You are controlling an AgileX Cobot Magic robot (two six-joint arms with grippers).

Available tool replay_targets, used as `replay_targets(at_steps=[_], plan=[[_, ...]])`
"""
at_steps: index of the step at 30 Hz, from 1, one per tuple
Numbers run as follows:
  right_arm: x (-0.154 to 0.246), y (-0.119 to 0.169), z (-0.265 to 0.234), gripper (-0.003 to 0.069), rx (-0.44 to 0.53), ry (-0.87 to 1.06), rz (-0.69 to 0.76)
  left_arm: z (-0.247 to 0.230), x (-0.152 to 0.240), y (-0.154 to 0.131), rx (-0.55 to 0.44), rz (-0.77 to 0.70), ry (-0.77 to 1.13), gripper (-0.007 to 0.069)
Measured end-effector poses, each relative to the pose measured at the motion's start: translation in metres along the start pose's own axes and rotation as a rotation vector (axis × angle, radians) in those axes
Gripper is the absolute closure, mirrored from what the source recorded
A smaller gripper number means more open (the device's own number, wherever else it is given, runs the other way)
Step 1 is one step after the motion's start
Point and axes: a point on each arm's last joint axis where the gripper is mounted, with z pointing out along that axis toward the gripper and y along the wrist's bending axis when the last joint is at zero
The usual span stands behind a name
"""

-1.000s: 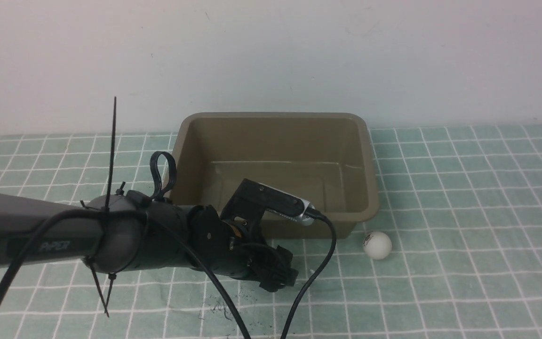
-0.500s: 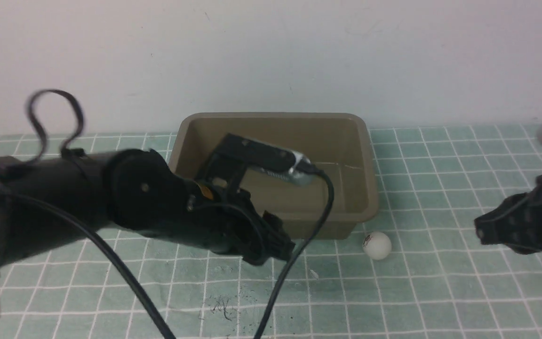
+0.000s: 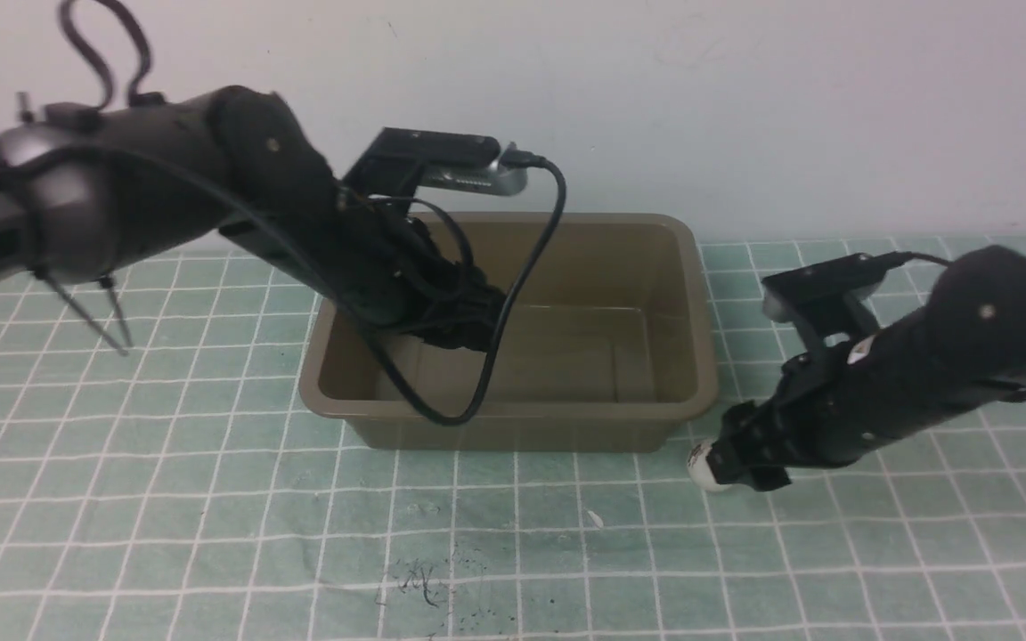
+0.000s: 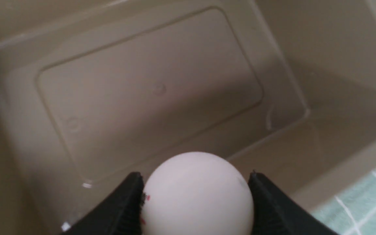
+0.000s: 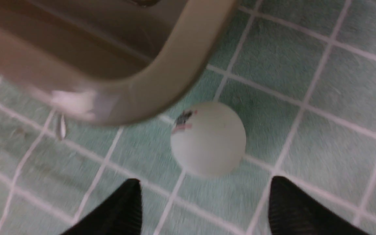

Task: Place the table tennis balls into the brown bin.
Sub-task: 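Drop the ball into the bin, then reach for and grasp a ping pong ball on the table, then release the ping pong ball into the bin and lift the gripper away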

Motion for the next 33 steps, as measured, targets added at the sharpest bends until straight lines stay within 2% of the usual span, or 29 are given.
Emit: replay_targets(at_steps=[1, 3, 5, 6, 7, 9, 12, 14, 17, 20, 26, 28, 31, 33], plan=[[-0.001, -0.001, 0.003, 0.0155, 0.001, 0.003, 0.001, -0.001, -0.001, 0.0, 0.0, 0.0, -0.004, 0.0218], [-0.006, -0.004, 0.019, 0.0123, 0.008, 0.013, 0.006, 0.008, -0.006, 0.003, -0.014, -0.002, 0.012, 0.0125], [-0.008, -0.007, 0.033, 0.0123, 0.01, 0.032, 0.01, 0.004, -0.011, 0.003, -0.02, -0.006, 0.013, 0.0104], [-0.009, -0.008, 0.037, 0.0147, 0.009, 0.041, 0.011, 0.0, -0.013, 0.002, -0.026, -0.006, 0.015, 0.0115], [-0.009, -0.008, 0.04, 0.0173, 0.007, 0.051, 0.011, -0.004, -0.014, 0.001, -0.036, -0.004, 0.021, 0.0141], [-0.009, -0.008, 0.039, 0.0316, 0.006, 0.076, 0.007, -0.023, -0.015, -0.001, -0.072, 0.01, 0.022, 0.027], [-0.007, -0.003, 0.017, 0.0294, 0.004, 0.124, -0.01, -0.068, -0.014, -0.005, -0.159, 0.041, 0.007, 0.0528], [-0.01, 0.004, -0.016, 0.0294, -0.008, 0.107, -0.016, -0.107, -0.006, -0.011, -0.211, 0.044, -0.048, 0.0598], [-0.016, 0.019, -0.061, 0.0294, -0.044, 0.003, -0.019, -0.153, 0.022, -0.02, -0.232, 0.029, -0.127, 0.0627], [-0.032, 0.037, -0.092, 0.0294, -0.084, -0.153, -0.041, -0.174, 0.059, -0.026, -0.215, 0.017, -0.169, 0.063], [-0.077, 0.05, -0.094, 0.0293, -0.105, -0.283, -0.084, -0.177, 0.125, -0.03, -0.147, -0.04, -0.183, 0.063], [-0.092, 0.049, -0.082, 0.0262, -0.103, -0.287, -0.088, -0.174, 0.143, -0.03, -0.138, -0.056, -0.199, 0.063], [-0.109, 0.048, -0.065, 0.0127, -0.103, -0.259, -0.095, -0.177, 0.159, -0.031, -0.131, -0.06, -0.22, 0.063], [-0.113, 0.049, -0.065, 0.0067, -0.102, -0.23, -0.1, -0.18, 0.162, -0.031, -0.129, -0.06, -0.227, 0.063]])
